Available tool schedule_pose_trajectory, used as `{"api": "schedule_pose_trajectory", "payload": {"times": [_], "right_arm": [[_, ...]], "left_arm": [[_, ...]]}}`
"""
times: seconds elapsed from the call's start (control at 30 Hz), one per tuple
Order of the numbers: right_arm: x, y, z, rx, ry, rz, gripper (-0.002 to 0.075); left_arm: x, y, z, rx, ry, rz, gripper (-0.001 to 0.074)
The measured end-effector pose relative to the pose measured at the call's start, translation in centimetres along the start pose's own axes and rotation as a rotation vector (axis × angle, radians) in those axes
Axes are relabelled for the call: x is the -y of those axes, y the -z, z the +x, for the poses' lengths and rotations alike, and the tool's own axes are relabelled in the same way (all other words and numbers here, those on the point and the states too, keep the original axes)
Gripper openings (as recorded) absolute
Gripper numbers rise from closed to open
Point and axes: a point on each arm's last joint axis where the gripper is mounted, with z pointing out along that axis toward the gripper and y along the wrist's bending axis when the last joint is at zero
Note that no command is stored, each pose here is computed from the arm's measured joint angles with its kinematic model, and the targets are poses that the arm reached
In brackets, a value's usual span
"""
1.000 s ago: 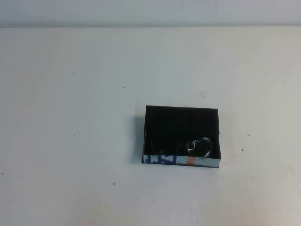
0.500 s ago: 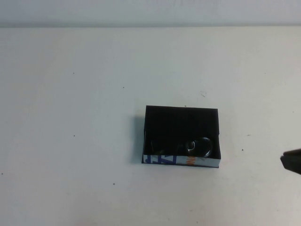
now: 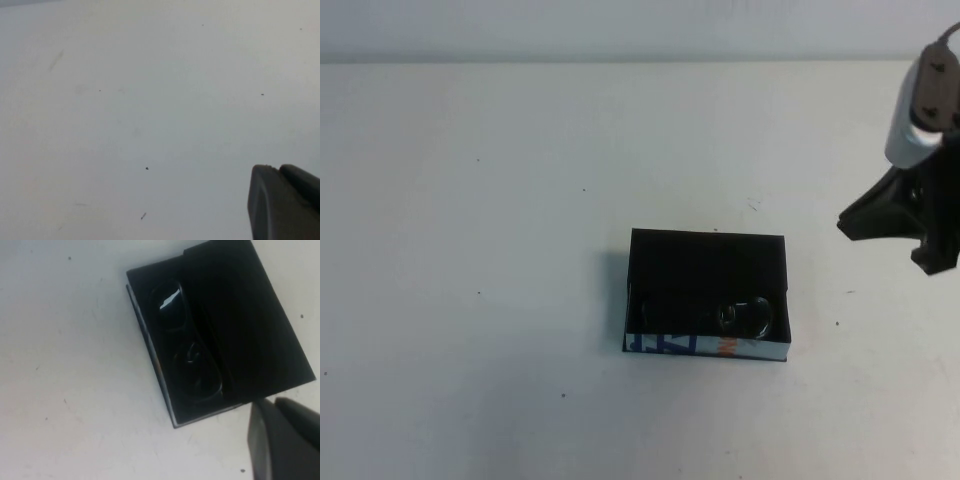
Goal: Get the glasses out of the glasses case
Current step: Pick up the glasses from the glasses case
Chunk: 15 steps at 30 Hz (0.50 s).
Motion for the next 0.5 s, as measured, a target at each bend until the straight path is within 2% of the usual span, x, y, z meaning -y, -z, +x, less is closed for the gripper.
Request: {"api": "schedule_pose_trajectory", "payload": {"times": [0.17, 0.23, 0.5], "right_arm": [[2.8, -2.3, -1.8, -0.057, 0.000, -0.089, -0.0018], [3.0, -3.5, -2.6, -0.100, 0.030, -0.105, -0.0018], [1.3, -10.7, -4.8, -0.382, 0.251, -0.156, -0.0018]], "left_arm": [[0.0, 0.0, 0.0, 0.000, 0.000, 0.000, -0.0004], [0.0, 0.0, 0.0, 0.000, 0.000, 0.000, -0.0004], [0.0, 0.0, 0.0, 0.000, 0.000, 0.000, -0.0004]]}}
